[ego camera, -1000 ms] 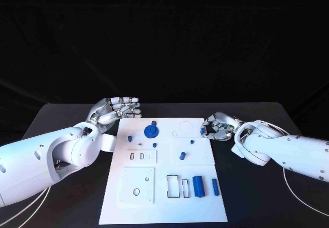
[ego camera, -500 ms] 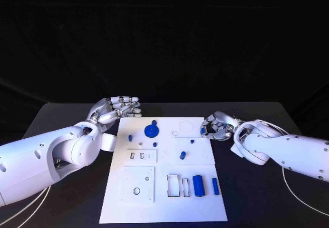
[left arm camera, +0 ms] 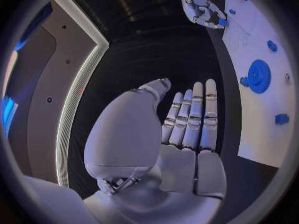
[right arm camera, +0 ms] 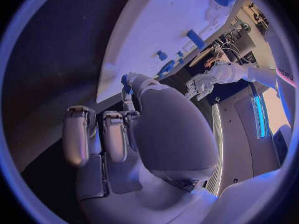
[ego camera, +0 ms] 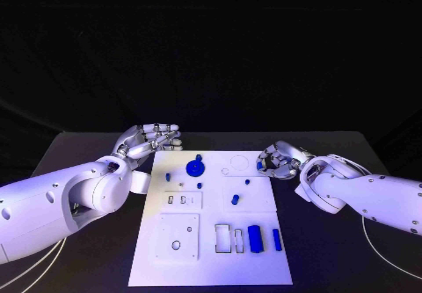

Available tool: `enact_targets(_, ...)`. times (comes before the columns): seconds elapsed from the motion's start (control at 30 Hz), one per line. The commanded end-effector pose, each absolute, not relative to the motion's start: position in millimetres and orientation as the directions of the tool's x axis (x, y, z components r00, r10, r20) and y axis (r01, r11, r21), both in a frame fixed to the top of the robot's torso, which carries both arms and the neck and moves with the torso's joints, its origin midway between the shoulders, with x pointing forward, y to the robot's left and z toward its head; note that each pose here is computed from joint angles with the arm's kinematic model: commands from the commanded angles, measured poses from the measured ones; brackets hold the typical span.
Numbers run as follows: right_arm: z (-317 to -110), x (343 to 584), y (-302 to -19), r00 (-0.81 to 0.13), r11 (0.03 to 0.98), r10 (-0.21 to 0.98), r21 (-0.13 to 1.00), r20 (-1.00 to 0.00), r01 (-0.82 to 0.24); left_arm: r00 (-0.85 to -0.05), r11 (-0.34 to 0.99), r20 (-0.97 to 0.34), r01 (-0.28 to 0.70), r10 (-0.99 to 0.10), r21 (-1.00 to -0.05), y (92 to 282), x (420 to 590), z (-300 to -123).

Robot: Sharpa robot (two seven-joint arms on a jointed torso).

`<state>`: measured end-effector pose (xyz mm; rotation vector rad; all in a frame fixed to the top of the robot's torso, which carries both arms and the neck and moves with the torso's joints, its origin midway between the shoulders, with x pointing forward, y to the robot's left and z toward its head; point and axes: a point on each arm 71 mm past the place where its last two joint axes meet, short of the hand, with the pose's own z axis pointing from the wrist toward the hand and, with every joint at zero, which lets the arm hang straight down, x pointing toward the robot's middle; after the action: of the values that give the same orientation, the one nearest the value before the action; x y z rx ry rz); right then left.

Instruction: Assemble the parts on the task board

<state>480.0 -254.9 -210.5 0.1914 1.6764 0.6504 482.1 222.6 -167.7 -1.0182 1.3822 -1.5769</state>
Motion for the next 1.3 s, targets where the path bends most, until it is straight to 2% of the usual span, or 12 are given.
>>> enact_targets(0.03,-203.8,477.7,-249.8,-0.177,0.826,0.475,0.506,-0.862,-0.248,-0.383,-0.106,0.078,0.053,-0.920,-0.993,220.7,482.0,-167.1)
enact_targets(0.2,-195.4,472.3,-233.2,-0.191,0.822,0.484,0.519,-0.854,-0.235,-0.382,-0.105,0.078,0.051,-0.921,-0.993,221.1,483.0,-168.0)
enact_targets(0.43,-190.9,463.9,-190.9,-0.247,0.805,0.487,0.540,-0.838,-0.246,-0.383,-0.104,0.078,0.047,-0.920,-0.993,219.5,484.1,-169.6)
enact_targets(0.7,-193.7,451.9,-126.1,-0.335,0.787,0.443,0.540,-0.832,-0.299,-0.384,-0.103,0.078,0.044,-0.920,-0.994,217.2,486.5,-171.8)
enact_targets(0.93,-199.7,441.5,-83.8,-0.369,0.777,0.369,0.501,-0.853,-0.381,-0.383,-0.101,0.078,0.042,-0.920,-0.994,216.3,488.1,-172.9)
enact_targets(1.3,-215.5,430.3,-52.0,-0.356,0.777,0.289,0.435,-0.889,-0.456,-0.384,-0.101,0.078,0.040,-0.920,-0.994,215.6,488.3,-173.2)
